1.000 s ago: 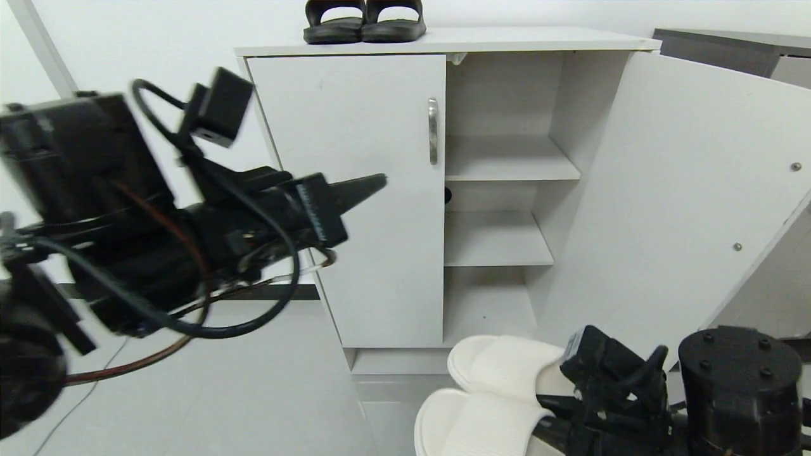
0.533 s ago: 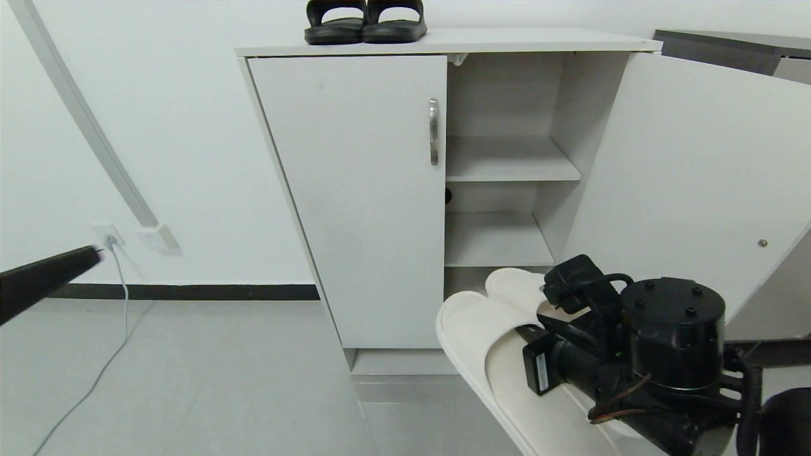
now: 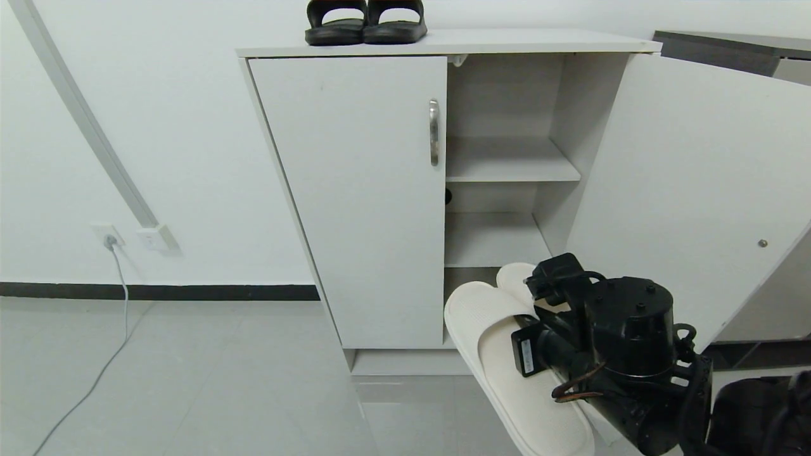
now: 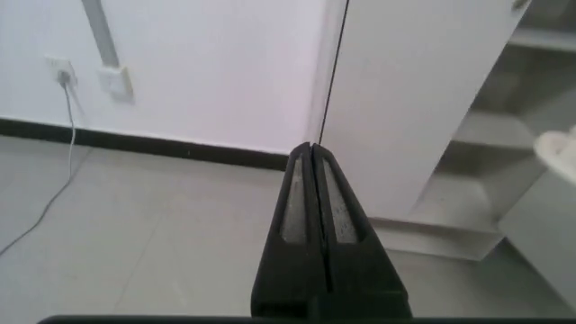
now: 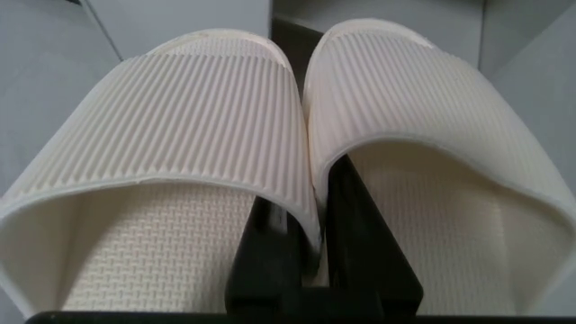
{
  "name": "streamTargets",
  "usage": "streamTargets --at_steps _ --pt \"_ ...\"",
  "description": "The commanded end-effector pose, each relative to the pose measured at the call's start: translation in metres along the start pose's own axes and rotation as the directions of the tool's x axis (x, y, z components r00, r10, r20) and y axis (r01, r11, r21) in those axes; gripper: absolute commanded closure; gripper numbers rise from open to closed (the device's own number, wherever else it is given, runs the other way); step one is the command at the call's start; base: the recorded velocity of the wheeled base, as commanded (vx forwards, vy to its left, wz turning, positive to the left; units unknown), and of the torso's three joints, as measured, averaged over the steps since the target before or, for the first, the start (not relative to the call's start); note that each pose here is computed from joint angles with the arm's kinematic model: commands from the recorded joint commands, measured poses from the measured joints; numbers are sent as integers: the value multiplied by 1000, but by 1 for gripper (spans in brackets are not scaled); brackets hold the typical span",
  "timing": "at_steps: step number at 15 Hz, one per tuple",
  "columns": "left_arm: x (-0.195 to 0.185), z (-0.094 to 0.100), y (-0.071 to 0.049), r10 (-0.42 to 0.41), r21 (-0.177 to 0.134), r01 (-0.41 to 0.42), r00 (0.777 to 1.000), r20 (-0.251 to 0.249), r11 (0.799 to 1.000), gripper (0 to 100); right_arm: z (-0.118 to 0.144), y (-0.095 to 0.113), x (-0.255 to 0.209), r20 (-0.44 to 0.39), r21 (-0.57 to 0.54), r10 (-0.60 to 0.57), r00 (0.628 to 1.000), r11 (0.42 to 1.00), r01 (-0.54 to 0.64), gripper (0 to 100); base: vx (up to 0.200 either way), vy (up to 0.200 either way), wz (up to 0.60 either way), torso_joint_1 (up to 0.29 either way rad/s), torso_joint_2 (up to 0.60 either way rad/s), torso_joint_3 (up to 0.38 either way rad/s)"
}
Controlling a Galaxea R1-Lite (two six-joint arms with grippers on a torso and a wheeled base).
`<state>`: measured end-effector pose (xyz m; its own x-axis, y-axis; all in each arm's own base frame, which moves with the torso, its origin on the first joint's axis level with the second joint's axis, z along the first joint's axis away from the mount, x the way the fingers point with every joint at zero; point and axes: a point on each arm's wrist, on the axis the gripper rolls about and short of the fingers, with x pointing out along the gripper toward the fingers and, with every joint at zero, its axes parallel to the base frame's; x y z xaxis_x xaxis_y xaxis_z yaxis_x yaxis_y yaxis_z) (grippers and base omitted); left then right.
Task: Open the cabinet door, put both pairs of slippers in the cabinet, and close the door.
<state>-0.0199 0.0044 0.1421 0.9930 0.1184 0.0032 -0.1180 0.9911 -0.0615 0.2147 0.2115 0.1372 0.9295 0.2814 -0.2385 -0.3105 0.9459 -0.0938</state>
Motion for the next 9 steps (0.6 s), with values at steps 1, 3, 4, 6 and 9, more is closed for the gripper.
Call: streamTargets --at_steps 1,3,4,6,9 --pt "-10 -38 4 63 -4 -63 997 47 998 100 -2 0 2 -6 -3 -1 1000 1000 1 100 0 0 0 0 0 0" --pt "-6 -58 5 129 25 -129 992 17 991 100 -5 1 4 -14 -6 -1 1000 1000 1 100 0 0 0 0 0 0" --pt "-5 -63 5 129 24 -129 992 12 991 100 -5 2 5 -15 -7 -1 1000 1000 1 100 0 0 0 0 0 0" --pt "-4 -62 3 11 28 -12 999 36 1000 100 -7 3 6 -15 -7 0 1000 1000 0 100 0 0 0 0 0 0" --pt "-4 -67 -1 -150 114 150 989 -14 982 100 -9 5 6 -15 -8 8 1000 1000 -8 100 0 0 0 0 0 0"
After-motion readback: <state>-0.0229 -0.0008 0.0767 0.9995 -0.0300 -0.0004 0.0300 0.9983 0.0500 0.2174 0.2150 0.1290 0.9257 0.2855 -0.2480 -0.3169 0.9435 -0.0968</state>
